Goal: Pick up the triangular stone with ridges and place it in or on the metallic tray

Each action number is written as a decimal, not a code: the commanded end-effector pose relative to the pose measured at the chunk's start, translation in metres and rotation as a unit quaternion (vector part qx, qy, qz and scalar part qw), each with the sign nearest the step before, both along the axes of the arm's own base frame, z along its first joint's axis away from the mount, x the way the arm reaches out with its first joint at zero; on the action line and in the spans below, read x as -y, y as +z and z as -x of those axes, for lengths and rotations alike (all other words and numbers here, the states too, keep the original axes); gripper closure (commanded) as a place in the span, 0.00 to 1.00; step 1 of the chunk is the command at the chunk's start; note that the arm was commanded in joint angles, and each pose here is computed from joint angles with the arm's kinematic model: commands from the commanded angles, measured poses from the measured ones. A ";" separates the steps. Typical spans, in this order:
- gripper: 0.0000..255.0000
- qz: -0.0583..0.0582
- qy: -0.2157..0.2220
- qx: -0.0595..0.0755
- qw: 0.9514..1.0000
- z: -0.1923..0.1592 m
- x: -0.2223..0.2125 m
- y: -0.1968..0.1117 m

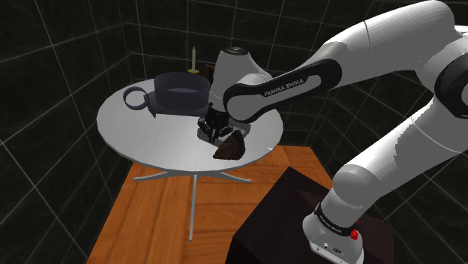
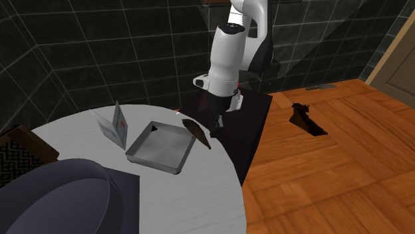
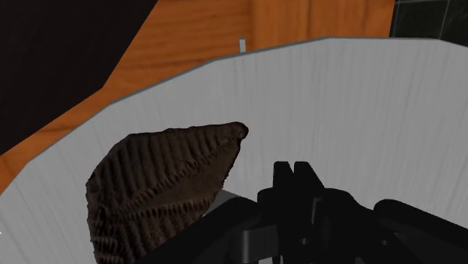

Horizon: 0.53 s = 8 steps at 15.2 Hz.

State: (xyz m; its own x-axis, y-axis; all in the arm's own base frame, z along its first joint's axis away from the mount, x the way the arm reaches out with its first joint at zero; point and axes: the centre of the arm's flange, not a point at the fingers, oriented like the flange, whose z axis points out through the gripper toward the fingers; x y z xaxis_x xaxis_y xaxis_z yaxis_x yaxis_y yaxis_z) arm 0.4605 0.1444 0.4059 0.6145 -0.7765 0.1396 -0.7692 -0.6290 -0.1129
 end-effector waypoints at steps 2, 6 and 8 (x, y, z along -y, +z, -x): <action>1.00 0.000 0.000 0.000 1.000 0.000 0.000 0.000; 0.00 0.000 0.000 0.000 1.000 0.000 0.000 0.000; 0.00 -0.053 -0.249 -0.066 0.965 -0.028 0.017 -0.022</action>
State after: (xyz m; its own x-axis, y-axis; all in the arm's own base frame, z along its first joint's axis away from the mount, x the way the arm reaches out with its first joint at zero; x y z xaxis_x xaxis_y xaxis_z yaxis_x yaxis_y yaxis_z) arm 0.4778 0.1356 0.3937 0.4338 -0.8996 0.0499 -0.8962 -0.4366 -0.0791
